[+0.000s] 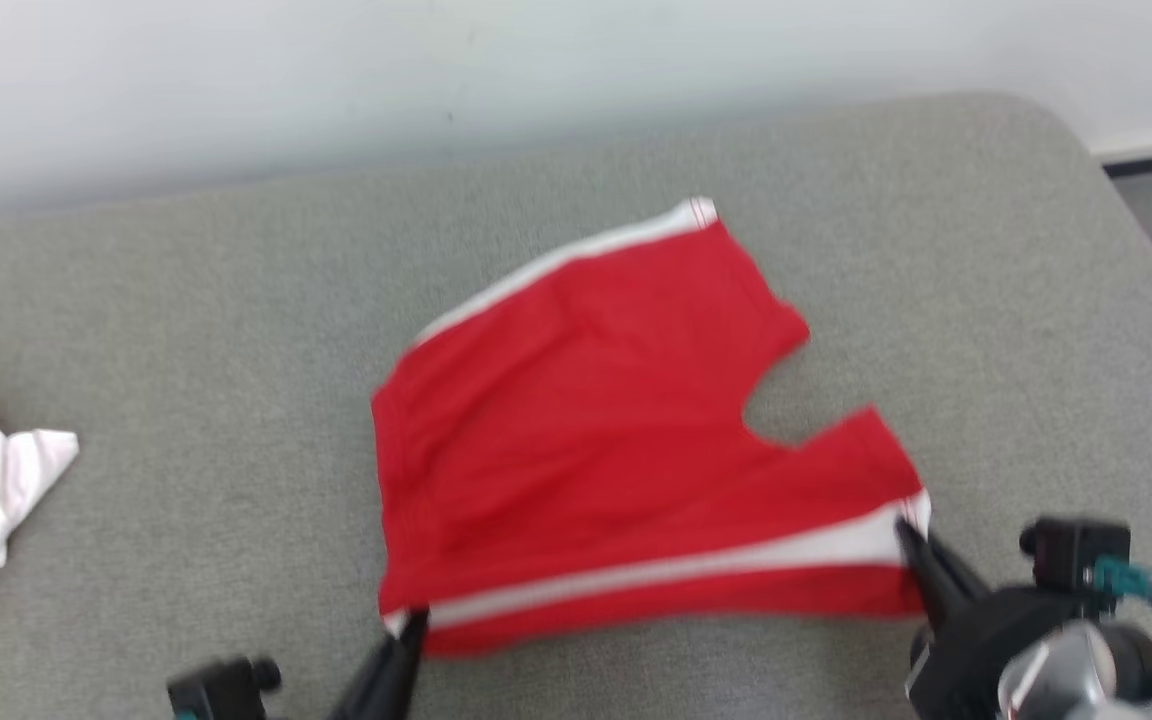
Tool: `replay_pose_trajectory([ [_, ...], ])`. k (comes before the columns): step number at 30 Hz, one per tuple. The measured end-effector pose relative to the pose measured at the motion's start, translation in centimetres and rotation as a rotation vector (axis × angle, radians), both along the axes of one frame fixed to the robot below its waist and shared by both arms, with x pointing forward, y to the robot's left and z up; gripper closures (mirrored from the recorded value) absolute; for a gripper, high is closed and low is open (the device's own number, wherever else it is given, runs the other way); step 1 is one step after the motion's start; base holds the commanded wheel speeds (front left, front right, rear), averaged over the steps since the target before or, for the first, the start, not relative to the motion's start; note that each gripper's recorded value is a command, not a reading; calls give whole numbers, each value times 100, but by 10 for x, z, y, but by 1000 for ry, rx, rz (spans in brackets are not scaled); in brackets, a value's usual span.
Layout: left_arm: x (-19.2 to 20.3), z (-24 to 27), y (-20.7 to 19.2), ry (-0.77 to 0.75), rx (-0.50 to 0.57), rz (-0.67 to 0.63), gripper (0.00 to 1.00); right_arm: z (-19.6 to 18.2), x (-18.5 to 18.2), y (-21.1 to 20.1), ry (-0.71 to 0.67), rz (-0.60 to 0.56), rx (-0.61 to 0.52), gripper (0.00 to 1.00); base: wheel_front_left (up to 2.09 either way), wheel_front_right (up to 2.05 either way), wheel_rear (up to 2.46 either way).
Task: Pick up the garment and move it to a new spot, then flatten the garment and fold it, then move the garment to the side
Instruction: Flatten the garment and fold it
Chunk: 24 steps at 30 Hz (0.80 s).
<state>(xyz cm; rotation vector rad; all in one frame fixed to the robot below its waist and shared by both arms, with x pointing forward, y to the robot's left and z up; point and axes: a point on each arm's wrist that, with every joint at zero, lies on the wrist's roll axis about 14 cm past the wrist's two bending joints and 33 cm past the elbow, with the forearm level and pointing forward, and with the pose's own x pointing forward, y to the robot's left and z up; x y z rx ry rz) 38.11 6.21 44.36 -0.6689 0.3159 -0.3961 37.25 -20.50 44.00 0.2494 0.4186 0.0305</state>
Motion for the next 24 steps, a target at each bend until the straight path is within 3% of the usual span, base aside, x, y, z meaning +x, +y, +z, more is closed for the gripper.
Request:
replay_pose_trajectory([
  [12, -68, -7, -2, 118, 8, -23, 100, -5, -67, 4, 153, -3, -15, 100, 0, 0, 0],
  [18, -61, 5, -2, 88, 6, -13, 100, 20, -51, 7, 58, 8, -57, 100, 0, 0, 0],
  [24, -27, 27, -4, 3, -15, 8, 100, 43, -13, 9, -41, 31, -87, 100, 0, 0, 0],
])
